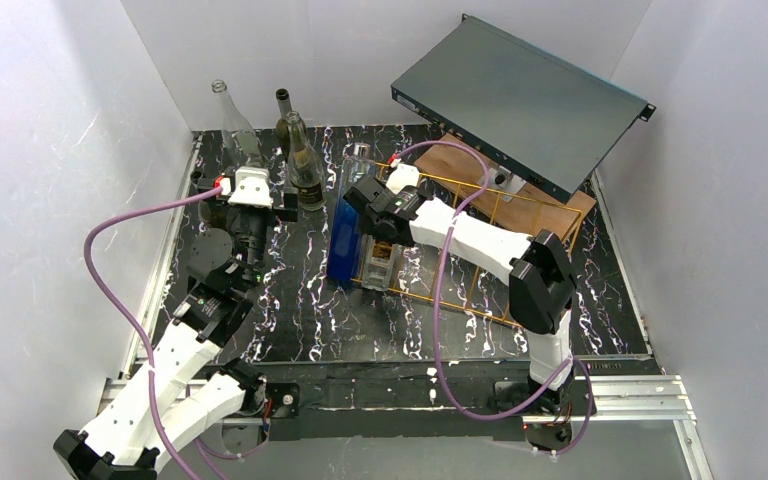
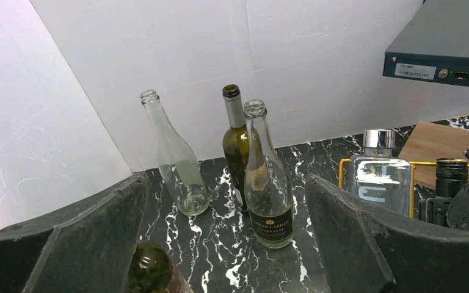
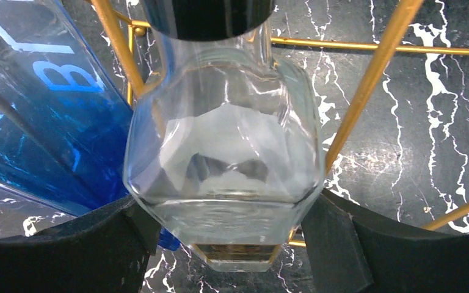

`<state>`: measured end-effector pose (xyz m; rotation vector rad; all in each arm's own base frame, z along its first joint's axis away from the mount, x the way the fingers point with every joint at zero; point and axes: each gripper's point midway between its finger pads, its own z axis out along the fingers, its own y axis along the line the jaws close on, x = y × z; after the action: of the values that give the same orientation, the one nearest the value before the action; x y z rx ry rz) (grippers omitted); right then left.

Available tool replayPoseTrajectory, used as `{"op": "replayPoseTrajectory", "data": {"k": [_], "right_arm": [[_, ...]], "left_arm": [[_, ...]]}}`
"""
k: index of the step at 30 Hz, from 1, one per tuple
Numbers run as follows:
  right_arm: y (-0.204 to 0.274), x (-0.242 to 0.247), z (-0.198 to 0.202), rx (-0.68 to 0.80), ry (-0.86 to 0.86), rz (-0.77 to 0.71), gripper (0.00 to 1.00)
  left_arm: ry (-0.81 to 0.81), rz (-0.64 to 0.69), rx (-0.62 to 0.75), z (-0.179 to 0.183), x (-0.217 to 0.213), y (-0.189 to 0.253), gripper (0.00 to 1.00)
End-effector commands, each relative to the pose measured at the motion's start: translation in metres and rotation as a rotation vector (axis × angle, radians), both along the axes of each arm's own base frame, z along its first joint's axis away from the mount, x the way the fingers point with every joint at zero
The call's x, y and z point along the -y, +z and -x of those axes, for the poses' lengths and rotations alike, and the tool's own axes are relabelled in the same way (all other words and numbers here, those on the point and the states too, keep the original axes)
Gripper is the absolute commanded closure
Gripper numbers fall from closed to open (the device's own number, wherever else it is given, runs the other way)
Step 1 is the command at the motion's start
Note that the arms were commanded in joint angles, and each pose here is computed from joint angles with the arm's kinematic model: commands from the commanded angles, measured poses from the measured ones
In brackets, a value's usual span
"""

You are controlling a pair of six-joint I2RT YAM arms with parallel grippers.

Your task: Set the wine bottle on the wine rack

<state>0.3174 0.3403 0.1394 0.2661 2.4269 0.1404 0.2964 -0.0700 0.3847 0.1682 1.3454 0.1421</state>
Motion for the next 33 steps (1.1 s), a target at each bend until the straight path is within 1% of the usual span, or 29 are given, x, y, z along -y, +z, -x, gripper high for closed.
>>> {"op": "replayPoseTrajectory", "data": {"k": [1,4,12,16,21,28,33], "right_arm": [[0.018,-0.005,-0.007,0.067,0.001,-0.046,0.13],[0.02,-0.003,-0.006,0.068,0.0,-0.045,0.1],[0.028,-0.001,-0.001,0.076,0.01,-0.06,0.08],[0.034,0.0,0.007,0.082,0.041,-0.095,0.04],[0.044,0.003,0.013,0.1,0.081,-0.11,0.02],[0.065,-0.001,0.022,0.165,0.197,-0.177,0.01],[0.082,-0.006,0.035,0.214,0.373,-0.201,0.02]], "left_arm": [[0.003,0.032,0.032,0.001,-0.002,0.008,0.01],[0.004,0.032,0.032,0.001,-0.002,0.008,0.01],[0.002,0.031,0.031,0.0,-0.001,0.007,0.01],[0.004,0.028,0.031,0.0,-0.002,0.007,0.01],[0.0,0.029,0.03,0.0,-0.001,0.007,0.01],[-0.002,0.03,0.029,-0.001,0.0,0.007,0.01],[-0.006,0.027,0.024,-0.002,0.001,0.006,0.01]]}}
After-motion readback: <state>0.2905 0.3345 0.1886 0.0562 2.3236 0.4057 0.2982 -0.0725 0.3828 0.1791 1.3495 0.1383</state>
